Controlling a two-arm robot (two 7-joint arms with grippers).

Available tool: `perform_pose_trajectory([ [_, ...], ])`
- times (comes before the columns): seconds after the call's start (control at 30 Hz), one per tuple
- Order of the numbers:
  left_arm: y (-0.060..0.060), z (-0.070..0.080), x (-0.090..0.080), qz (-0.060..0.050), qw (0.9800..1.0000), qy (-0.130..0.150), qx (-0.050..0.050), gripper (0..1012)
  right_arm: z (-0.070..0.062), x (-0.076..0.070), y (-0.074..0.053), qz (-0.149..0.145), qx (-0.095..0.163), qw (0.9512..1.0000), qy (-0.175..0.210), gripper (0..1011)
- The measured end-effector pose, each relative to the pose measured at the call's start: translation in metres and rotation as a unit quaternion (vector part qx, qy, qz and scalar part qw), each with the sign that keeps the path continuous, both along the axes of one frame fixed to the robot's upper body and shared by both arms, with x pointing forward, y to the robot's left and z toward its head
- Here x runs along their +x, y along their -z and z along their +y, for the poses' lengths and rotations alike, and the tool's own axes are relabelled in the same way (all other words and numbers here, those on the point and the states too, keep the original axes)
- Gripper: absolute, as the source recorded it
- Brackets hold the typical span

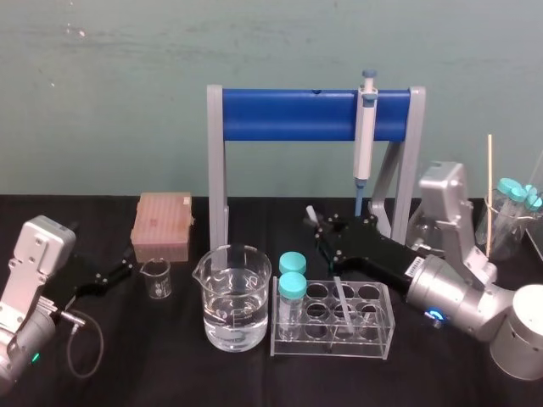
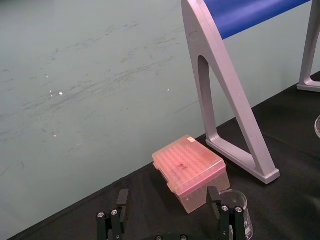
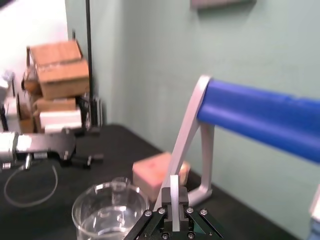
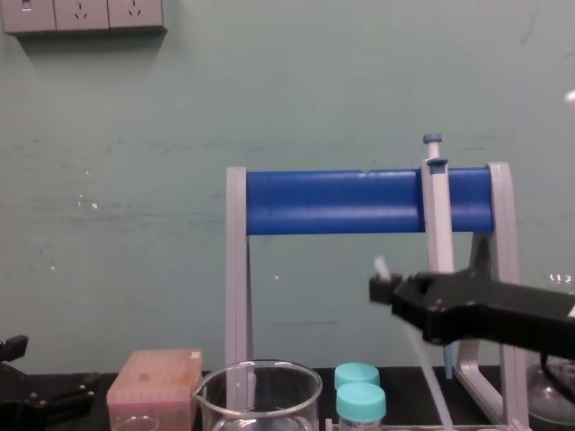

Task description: Pick up the stirring rod with one hand, then place it down.

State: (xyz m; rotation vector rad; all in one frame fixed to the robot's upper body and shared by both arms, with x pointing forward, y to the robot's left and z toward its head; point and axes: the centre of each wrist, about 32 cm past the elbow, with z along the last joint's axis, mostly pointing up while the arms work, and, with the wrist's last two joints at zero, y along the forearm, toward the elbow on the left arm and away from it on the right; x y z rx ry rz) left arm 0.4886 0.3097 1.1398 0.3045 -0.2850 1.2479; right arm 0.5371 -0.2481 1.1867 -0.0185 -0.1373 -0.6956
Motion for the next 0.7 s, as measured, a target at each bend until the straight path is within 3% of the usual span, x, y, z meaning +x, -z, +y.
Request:
perform_pose_trajectory([
  [0.33, 0.000, 0.000, 0.000, 0.000, 1.0000, 0.000, 0.000, 1000, -0.008, -0.011, 0.008, -0.054, 0.090, 0.9945, 0.006, 67],
  [0.5, 0.000, 0.000, 0.000, 0.000, 1.0000, 0.000, 0.000, 1000, -0.013, -0.011, -0.006, -0.077, 0.128, 0.9888, 0.009, 67],
  [0.7, 0.000, 0.000, 0.000, 0.000, 1.0000, 0.000, 0.000, 1000, -0.019, -0.009, -0.037, -0.116, 0.162, 0.9799, 0.006, 67],
])
